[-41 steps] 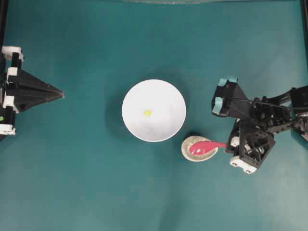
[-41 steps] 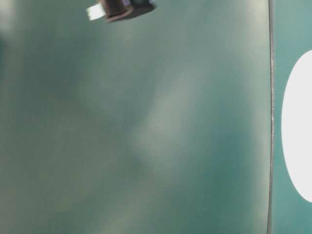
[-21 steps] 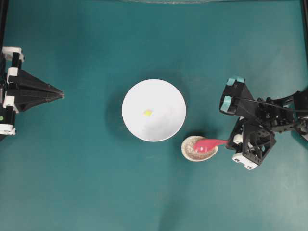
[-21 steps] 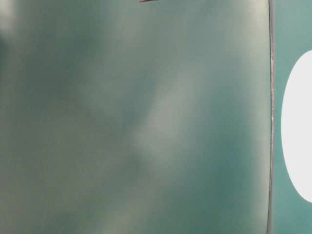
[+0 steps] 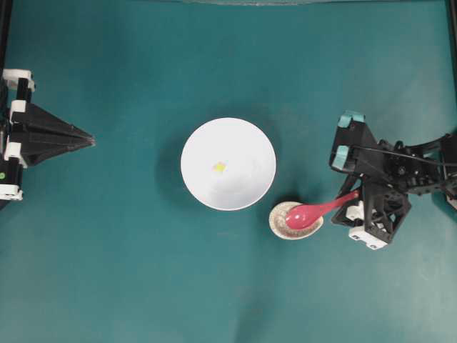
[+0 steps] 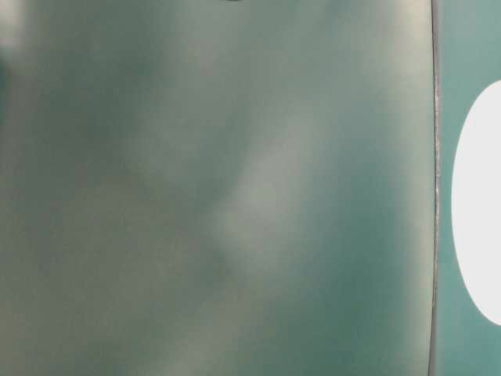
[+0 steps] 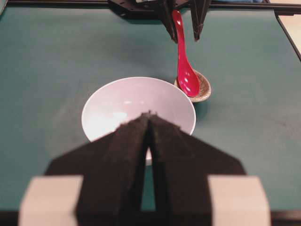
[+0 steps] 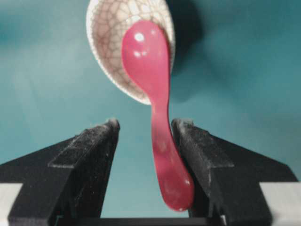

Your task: Scoop the yellow hexagonal prism block from the bowl with a spoon using the right arm.

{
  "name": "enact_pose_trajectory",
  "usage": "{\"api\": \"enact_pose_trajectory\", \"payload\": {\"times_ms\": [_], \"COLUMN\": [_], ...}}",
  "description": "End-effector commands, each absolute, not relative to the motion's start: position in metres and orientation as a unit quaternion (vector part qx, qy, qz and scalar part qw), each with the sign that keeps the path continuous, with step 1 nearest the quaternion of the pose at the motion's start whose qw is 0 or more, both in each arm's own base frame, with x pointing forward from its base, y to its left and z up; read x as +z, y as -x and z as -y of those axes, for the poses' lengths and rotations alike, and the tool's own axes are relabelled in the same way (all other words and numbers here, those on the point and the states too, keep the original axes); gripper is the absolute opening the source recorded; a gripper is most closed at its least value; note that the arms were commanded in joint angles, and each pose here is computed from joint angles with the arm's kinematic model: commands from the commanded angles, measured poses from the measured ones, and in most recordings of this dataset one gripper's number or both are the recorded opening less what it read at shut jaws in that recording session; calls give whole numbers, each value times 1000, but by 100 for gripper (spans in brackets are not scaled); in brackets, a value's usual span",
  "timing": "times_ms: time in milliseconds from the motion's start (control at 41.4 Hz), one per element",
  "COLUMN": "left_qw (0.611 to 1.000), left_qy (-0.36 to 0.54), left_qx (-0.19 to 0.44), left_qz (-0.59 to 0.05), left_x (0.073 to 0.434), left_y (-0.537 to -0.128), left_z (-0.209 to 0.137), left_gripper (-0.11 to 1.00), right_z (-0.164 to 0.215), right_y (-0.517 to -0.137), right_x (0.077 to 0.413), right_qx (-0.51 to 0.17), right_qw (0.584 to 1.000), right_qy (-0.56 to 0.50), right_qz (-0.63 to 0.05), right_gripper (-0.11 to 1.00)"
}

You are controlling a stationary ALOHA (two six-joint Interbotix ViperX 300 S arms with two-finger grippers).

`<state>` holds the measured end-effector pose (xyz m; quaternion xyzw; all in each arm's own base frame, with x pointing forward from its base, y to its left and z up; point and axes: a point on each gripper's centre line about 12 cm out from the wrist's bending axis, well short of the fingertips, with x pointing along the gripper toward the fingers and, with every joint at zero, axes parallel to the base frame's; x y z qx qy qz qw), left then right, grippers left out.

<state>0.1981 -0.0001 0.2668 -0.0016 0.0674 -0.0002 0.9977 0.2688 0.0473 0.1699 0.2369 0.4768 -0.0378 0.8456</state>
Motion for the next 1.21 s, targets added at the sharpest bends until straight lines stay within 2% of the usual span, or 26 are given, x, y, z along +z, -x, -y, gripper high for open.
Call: {"api": "enact_pose_trajectory", "payload": {"times_ms": [0,193,508,677,798,943,1184], "left_qw": [998,998,998,998,998,999,999], "left_qy": [2,9,24,26,26,26,26], "left_qx": [0,0,2,2,1,1,1], "left_qz": [-60,-57,-54,-52,-50,-47,-43], "left_x": [272,273,274,275,275,276,277], "left_y": [-200,-200,-200,-200,-200,-200,-200], "left_z": [0,0,0,0,0,0,0], "left_gripper": [1,1,1,1,1,1,1], "right_z": [-47,-44,-37,-33,-34,-39,-50], "right_y": [-269,-260,-249,-252,-259,-270,-278], "right_x": [182,185,182,192,204,222,231], "right_qx": [-29,-24,-32,-26,-9,26,90], "right_qw": [859,867,850,865,894,938,973], "right_qy": [-229,-202,-132,-80,-37,-16,7], "right_qz": [-457,-455,-509,-495,-447,-344,-214], "right_gripper": [54,55,55,55,55,55,54]}}
